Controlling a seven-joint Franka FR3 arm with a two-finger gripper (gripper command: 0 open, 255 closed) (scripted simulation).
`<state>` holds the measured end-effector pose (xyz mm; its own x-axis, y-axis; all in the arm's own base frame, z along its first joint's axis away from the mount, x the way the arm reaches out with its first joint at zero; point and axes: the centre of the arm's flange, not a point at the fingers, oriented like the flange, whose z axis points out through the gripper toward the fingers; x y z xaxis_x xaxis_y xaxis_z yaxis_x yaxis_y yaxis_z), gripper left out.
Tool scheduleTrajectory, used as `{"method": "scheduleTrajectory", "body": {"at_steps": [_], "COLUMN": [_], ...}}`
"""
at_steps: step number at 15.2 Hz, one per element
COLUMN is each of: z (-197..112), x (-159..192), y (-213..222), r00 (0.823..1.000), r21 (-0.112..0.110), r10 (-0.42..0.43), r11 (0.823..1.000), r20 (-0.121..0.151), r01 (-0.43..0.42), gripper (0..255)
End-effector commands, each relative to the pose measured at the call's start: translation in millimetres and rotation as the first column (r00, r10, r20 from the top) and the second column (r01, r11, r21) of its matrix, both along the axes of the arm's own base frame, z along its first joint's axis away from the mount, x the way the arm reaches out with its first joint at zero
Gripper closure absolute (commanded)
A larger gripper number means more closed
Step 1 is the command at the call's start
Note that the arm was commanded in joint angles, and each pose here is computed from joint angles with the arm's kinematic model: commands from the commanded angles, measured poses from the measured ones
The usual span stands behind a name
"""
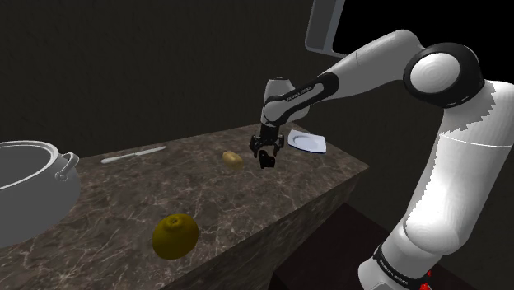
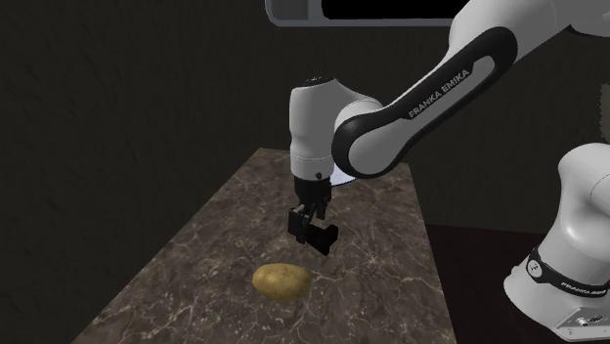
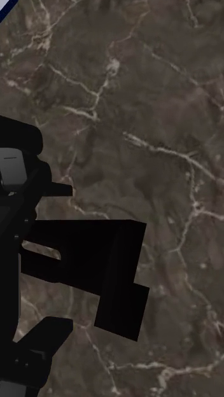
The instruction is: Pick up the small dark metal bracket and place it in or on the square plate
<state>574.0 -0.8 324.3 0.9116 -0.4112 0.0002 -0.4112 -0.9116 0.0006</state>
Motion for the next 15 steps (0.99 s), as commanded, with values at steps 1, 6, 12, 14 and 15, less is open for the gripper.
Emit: {"method": "scheduleTrajectory", "body": {"at_steps": [1, 6, 12, 14, 15], "z": [-0.1, -0.1, 0.0, 5.2, 10.5], "x": [0.0, 0.0, 0.0, -0.1, -0.1], "y": [0.0, 0.0, 0.1, 0.0, 0.0], "r00": [1.0, 1.0, 1.0, 1.0, 1.0], "r21": [0.0, 0.0, 0.0, 0.0, 0.0], "r10": [0.0, 0.0, 0.0, 0.0, 0.0], "r11": [1.0, 1.0, 1.0, 1.0, 1.0], "r20": [0.0, 0.0, 0.0, 0.0, 0.0], "r01": [0.0, 0.0, 0.0, 0.0, 0.0], "gripper": [0, 255, 255, 255, 255]}}
